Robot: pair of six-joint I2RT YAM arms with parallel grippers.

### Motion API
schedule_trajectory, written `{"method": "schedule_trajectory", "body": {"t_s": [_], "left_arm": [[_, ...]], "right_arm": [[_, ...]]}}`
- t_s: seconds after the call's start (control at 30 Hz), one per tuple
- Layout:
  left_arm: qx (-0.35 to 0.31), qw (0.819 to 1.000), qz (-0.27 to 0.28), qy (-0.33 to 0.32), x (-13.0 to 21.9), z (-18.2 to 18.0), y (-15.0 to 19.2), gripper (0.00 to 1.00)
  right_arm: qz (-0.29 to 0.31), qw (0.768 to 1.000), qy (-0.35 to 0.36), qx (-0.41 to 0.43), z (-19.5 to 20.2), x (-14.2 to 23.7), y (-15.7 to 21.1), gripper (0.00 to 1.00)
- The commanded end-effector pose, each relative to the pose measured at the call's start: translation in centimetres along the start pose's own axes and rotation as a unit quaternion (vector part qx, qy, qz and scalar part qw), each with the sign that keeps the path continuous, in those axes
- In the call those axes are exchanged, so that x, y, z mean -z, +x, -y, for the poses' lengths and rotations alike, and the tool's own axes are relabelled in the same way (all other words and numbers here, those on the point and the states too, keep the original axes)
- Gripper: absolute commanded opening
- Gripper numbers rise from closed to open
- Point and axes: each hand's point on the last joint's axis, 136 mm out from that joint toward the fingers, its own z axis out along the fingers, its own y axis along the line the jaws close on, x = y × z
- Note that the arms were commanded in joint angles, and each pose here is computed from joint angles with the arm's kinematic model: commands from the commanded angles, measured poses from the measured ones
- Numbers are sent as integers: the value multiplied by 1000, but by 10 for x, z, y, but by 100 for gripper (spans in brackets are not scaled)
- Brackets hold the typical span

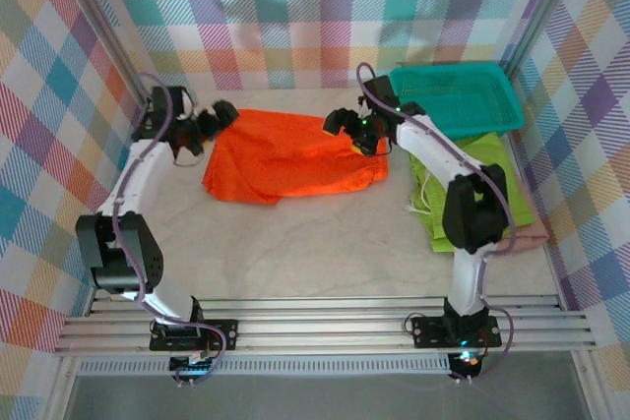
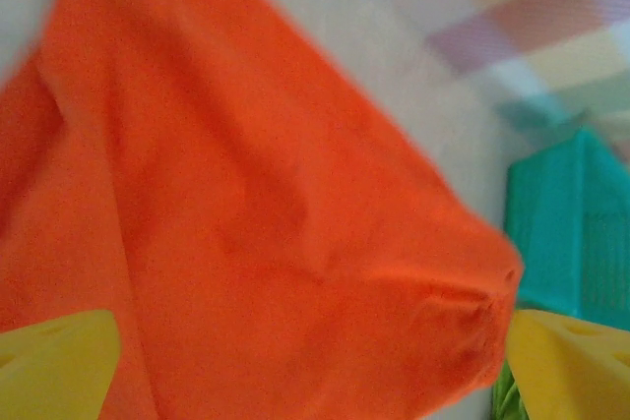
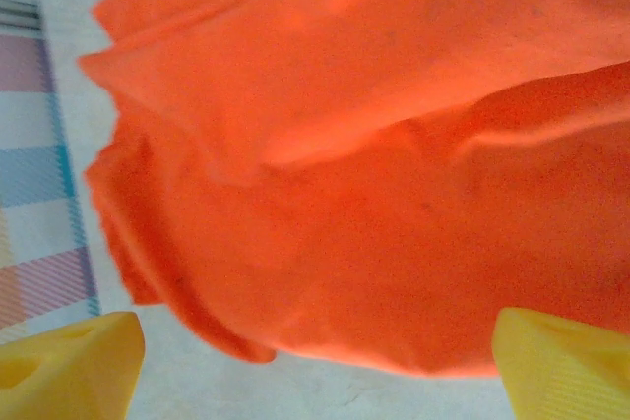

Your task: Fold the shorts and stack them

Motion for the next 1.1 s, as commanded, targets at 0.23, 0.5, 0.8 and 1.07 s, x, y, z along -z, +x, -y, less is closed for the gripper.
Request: {"method": "schedule_trajectory", "body": {"t_s": [0.23,0.5,0.8,1.07], "left_arm": [[28,997,-71,-33,-79,-45,62,100],[69,988,-56,-125,-71,-122,77,100],[122,971,-56,-196,-20,-181,108,100],[124,973,-28,-191,42,-168,134,100]], "right_arm": [[-41,997,57,-25,53,-40,16,91],[-61,993,96,-33,92,-46,32,91],[-90,989,114,-36,117,-41,60,91],[-123,990,57,22,92,-11,105,92]]}}
